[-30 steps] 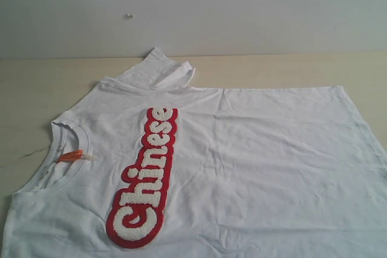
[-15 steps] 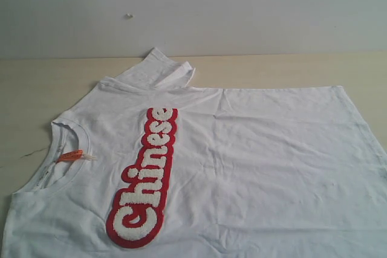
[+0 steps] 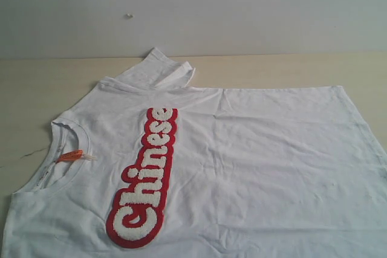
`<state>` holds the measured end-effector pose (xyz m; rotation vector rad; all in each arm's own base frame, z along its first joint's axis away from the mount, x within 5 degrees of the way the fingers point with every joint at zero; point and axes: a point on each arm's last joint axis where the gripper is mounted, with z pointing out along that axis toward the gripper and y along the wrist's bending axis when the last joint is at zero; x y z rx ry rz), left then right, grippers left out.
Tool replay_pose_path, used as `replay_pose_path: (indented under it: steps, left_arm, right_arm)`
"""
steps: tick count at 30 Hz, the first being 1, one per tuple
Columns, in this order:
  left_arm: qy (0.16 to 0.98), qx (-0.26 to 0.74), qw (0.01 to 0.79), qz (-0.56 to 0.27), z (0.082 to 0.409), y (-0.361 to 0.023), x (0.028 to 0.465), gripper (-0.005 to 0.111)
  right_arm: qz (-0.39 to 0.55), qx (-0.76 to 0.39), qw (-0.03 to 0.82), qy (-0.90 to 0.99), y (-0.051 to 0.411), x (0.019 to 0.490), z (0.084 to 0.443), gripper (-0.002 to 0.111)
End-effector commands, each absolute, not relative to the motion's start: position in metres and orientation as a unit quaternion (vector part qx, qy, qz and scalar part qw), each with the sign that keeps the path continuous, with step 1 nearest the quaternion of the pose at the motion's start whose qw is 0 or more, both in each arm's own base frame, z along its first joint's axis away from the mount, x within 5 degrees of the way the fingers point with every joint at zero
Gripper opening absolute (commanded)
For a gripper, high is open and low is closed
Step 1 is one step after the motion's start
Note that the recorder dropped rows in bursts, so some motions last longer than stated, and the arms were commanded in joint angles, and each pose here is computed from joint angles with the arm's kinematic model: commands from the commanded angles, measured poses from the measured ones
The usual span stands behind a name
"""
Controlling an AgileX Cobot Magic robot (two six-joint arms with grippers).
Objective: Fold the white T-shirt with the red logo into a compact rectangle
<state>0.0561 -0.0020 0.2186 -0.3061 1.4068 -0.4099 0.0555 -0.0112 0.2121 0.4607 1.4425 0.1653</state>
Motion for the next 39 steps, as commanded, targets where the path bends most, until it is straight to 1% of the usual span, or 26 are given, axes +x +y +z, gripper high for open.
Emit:
replay_pose_path:
  steps: [1, 8, 13, 19, 23, 26, 33, 39]
  left_arm:
    - [0.632, -0.141, 0.738, -0.19, 0.22, -0.002, 0.055, 0.0]
    - [0.645, -0.144, 0.726, -0.187, 0.217, -0.002, 0.056, 0.0]
    - [0.638, -0.172, 0.718, -0.218, 0.217, -0.002, 0.056, 0.0]
    - [0.628, -0.19, 0.715, -0.241, 0.219, -0.002, 0.055, 0.0]
    - [0.636, -0.185, 0.707, -0.247, 0.23, -0.003, 0.054, 0.0]
    - [0.662, -0.178, 0.685, -0.248, 0.236, -0.005, 0.058, 0.0]
    - [0.712, -0.133, 0.642, -0.251, 0.26, -0.016, 0.082, 0.0]
    - [0.755, -0.046, 0.615, -0.222, 0.294, -0.034, 0.118, 0.0]
  right_arm:
    - [0.083, 0.22, 0.729, 0.643, -0.012, 0.055, 0.212, 0.0]
    - [0.083, 0.22, 0.729, 0.643, -0.012, 0.055, 0.212, 0.0]
    - [0.14, 0.27, 0.72, 0.624, -0.012, 0.055, 0.212, 0.0]
    - [0.132, 0.266, 0.733, 0.612, -0.013, 0.054, 0.215, 0.0]
    - [0.132, 0.265, 0.737, 0.608, -0.013, 0.054, 0.219, 0.0]
    - [0.131, 0.256, 0.749, 0.597, -0.012, 0.052, 0.231, 0.0]
    - [0.091, 0.209, 0.773, 0.592, -0.011, 0.047, 0.266, 0.0]
    - [0.041, 0.163, 0.732, 0.66, -0.012, 0.066, 0.287, 0.0]
